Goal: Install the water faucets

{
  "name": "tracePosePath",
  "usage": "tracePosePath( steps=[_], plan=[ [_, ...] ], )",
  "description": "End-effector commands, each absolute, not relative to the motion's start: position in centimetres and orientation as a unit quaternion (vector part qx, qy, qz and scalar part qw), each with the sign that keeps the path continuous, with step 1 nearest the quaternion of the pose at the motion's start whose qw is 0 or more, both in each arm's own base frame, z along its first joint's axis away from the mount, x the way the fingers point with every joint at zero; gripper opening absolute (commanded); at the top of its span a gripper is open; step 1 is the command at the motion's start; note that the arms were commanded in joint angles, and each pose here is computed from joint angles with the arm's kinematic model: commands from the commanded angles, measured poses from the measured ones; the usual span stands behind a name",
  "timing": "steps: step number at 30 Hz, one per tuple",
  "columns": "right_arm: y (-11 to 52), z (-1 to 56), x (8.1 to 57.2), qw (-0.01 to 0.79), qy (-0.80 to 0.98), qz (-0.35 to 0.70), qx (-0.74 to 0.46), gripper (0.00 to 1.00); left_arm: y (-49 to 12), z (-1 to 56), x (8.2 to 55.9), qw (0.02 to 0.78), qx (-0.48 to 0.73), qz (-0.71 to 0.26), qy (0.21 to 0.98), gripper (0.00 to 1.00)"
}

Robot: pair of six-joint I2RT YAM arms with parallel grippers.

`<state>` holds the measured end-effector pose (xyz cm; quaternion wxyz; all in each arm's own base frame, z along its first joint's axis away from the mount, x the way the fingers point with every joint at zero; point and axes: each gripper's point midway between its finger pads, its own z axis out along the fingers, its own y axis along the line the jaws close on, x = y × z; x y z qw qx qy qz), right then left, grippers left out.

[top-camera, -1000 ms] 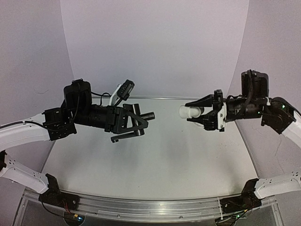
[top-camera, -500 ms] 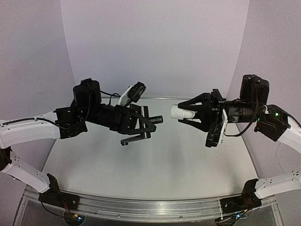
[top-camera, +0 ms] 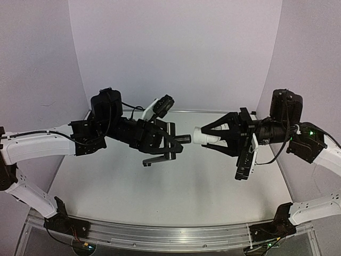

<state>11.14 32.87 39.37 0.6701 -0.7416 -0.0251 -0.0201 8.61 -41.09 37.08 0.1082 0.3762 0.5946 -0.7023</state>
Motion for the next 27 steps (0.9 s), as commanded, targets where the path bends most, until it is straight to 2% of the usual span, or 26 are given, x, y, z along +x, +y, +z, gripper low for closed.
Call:
tracePosePath(
  steps=[1, 27],
  plan=[
    [32.6, 40.8, 10.1, 0.689, -0.065, -0.034, -0.721, 0.00, -40.7, 41.8, 7.2, 0.142, 0.416, -0.721, 0.536, 0.00],
    [32.7, 39.3, 9.4, 0.661, -0.072, -0.013, -0.746, 0.00, -42.4, 40.4, 7.8, 0.154, 0.407, -0.689, 0.580, 0.00]
  ],
)
